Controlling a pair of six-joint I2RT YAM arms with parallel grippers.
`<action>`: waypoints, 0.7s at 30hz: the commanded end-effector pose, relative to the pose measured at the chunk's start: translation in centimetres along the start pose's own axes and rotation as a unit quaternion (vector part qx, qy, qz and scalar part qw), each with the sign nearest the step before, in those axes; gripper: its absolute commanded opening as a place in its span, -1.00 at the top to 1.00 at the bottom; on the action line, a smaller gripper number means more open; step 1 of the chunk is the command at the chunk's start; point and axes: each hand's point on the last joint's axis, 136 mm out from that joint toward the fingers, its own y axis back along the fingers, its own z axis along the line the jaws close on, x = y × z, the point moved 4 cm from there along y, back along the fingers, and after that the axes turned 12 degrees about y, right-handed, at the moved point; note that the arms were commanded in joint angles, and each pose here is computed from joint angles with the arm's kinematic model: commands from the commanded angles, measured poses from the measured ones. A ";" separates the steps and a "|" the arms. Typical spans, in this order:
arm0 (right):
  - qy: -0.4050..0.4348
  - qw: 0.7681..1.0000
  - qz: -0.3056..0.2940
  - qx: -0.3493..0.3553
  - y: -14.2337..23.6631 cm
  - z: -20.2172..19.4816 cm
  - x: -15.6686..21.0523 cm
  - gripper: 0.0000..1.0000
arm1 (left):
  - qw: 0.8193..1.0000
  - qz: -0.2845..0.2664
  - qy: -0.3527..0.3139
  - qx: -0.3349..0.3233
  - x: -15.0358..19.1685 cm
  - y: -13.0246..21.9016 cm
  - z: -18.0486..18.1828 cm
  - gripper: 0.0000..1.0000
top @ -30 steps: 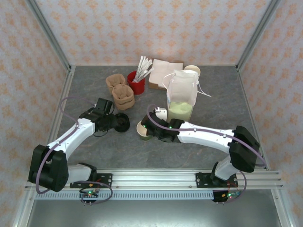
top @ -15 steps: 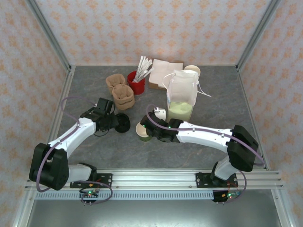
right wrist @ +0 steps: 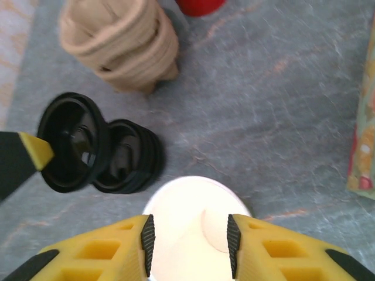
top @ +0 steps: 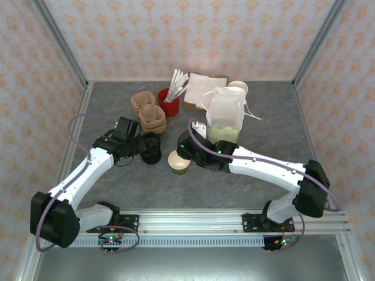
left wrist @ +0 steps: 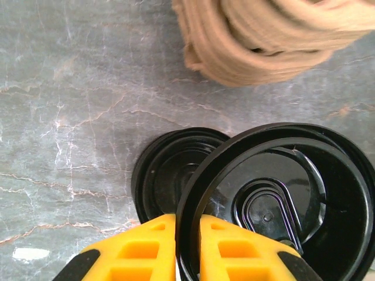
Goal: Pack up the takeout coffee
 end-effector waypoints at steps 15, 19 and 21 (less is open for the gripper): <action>0.043 0.996 -0.034 -0.069 4.1 3.1 -5.0 0.08 | 0.994 -0.006 -0.093 0.065 2.5 8.9 -4.4 0.71; 0.052 0.997 -0.030 -0.058 3.8 2.8 -4.8 0.05 | 0.992 0.005 -0.099 0.078 3.1 8.9 -5.3 0.71; 0.055 0.997 -0.025 -0.053 3.6 2.7 -4.5 0.05 | 0.992 0.004 -0.100 0.082 3.2 9.0 -5.6 0.71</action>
